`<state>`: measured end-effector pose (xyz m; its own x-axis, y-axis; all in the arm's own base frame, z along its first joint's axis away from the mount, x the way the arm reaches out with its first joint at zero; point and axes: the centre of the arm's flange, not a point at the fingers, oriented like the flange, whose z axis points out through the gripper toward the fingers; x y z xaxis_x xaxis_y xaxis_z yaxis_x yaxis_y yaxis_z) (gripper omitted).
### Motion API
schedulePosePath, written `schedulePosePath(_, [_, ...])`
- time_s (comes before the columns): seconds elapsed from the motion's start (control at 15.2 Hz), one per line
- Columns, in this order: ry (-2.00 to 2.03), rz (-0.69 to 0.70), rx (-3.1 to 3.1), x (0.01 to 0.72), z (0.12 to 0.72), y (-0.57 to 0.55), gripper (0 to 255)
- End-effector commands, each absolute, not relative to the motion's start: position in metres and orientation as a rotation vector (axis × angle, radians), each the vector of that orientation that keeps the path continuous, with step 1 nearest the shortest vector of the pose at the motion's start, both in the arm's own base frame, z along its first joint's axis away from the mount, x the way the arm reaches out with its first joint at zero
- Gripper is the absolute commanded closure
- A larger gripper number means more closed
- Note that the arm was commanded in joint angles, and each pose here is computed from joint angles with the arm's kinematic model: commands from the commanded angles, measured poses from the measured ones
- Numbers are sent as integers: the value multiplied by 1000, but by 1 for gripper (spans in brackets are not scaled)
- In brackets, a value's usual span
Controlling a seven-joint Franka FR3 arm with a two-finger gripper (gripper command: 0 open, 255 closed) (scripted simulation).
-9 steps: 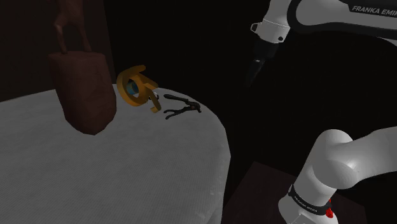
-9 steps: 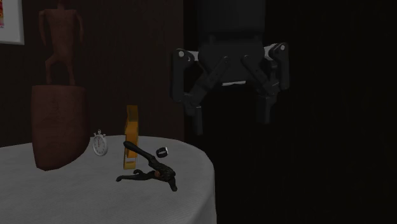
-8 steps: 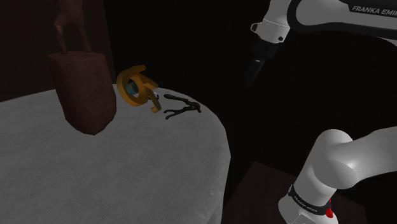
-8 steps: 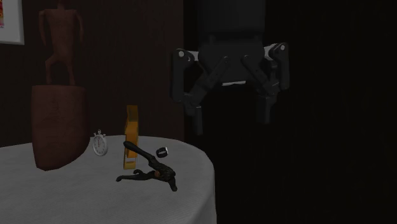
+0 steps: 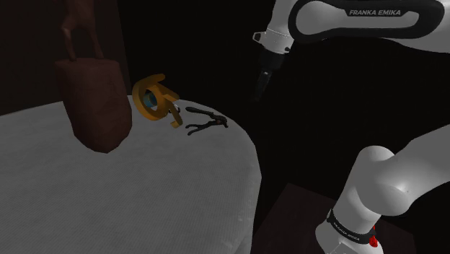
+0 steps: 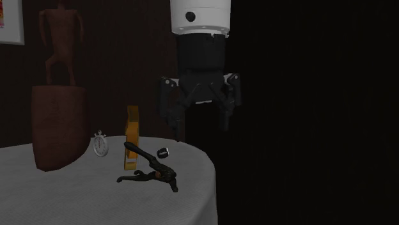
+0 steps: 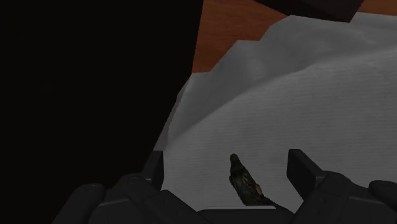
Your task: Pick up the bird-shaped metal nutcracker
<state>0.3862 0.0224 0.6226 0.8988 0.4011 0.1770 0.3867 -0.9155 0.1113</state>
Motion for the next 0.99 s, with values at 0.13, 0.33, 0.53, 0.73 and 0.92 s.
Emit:
schedulePosePath(0.13, [842,296,2953,432,608,43,0])
schedulePosePath(0.33, [1003,290,2917,463,597,64,0])
schedulePosePath(0.53, [1163,283,2872,491,586,89,0])
schedulePosePath(0.73, [1320,275,2819,516,574,116,0])
schedulePosePath(0.92, [1400,271,2788,527,563,130,0])
